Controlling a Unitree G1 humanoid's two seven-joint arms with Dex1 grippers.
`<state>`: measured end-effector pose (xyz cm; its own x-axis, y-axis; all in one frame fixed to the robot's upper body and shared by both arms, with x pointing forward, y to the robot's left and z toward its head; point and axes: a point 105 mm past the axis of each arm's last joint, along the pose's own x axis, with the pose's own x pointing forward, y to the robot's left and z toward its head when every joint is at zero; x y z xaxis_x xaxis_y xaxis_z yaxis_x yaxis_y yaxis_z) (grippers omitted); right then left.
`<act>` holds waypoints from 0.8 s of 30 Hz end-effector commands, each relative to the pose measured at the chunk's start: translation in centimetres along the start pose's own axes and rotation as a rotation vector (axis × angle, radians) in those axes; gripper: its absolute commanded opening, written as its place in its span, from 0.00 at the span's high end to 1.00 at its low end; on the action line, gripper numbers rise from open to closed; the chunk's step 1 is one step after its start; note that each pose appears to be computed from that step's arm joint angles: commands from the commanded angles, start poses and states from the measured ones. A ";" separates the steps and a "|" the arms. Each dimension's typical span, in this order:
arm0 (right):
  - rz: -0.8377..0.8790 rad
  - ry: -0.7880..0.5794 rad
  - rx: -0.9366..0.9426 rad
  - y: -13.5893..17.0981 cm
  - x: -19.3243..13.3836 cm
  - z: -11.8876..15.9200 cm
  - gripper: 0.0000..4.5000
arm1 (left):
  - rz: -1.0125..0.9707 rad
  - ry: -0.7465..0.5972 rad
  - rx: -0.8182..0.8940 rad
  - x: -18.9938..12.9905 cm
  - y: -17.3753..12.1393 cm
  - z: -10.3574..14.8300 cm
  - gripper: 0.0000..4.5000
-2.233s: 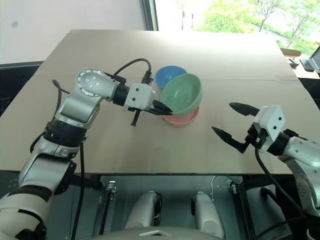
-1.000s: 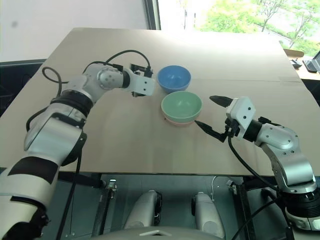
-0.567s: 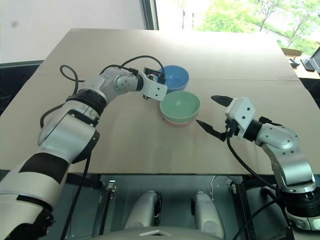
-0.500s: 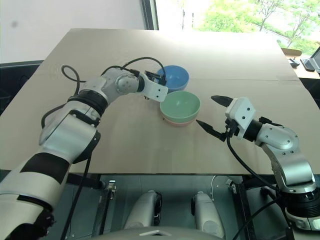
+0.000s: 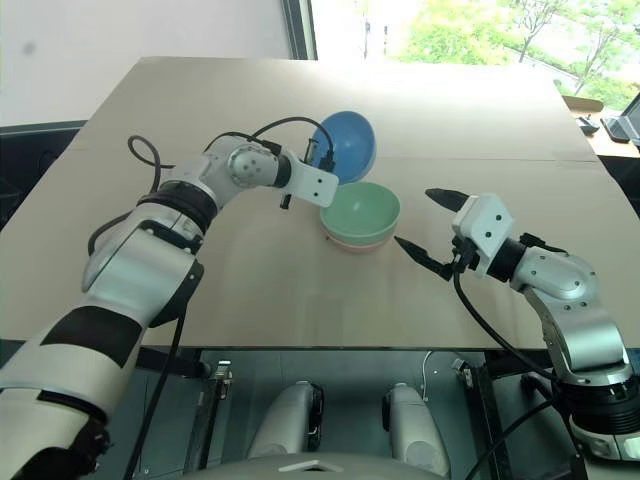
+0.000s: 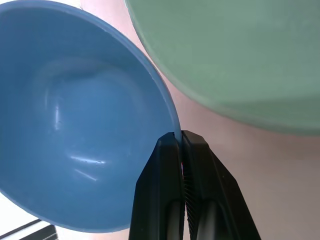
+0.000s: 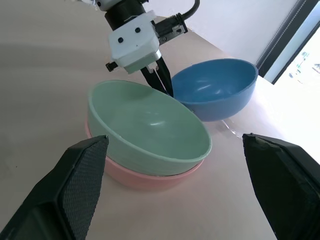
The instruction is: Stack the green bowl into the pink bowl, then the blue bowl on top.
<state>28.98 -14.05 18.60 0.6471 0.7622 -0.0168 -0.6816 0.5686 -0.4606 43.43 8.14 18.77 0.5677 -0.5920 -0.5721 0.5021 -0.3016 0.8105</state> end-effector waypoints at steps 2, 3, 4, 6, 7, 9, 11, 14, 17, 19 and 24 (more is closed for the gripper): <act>-0.047 -0.030 -0.027 -0.5 -1.7 1.1 0.00 | 0.055 -0.161 0.002 -3.9 3.1 1.8 0.98; -0.051 -0.028 -0.017 -0.4 -2.2 1.2 0.00 | 0.040 -0.197 -0.002 -4.8 3.3 2.1 0.98; -0.063 -0.026 -0.010 -0.5 -2.8 1.2 0.00 | 0.021 -0.234 -0.010 -5.7 3.5 2.5 0.98; -0.100 0.002 0.030 -0.8 -4.3 0.8 0.00 | -0.015 -0.287 -0.012 -7.1 3.3 3.1 0.98; -0.124 0.003 0.040 -0.9 -4.9 0.7 0.00 | -0.027 -0.311 -0.017 -7.6 3.2 3.4 0.98; -0.134 -0.001 0.068 -1.0 -5.8 0.6 0.00 | -0.032 -0.352 -0.024 -8.3 3.1 4.0 0.98; -0.115 0.013 0.129 -0.9 -7.0 0.3 0.00 | -0.042 -0.389 -0.033 -9.0 2.9 4.6 0.98; -0.113 -0.022 0.174 -1.4 -8.8 0.8 0.00 | -0.109 -0.422 -0.065 -9.5 2.1 5.4 0.98; -0.105 -0.070 0.207 -1.8 -10.2 1.5 0.00 | -0.185 -0.460 -0.069 -9.7 1.5 6.6 0.98; -0.088 -0.087 0.228 -1.8 -10.4 1.8 0.00 | -0.209 -0.446 -0.092 -9.6 1.5 6.7 0.98; -0.077 -0.164 0.250 -2.0 -10.1 2.9 0.00 | -0.244 -0.410 -0.067 -9.1 1.1 6.6 0.98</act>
<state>23.19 -22.01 20.78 0.6685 0.7356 0.1097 -0.7110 0.6753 -0.1959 34.81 8.44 24.68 0.1162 -0.7624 -0.6366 0.6750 -0.4095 0.6138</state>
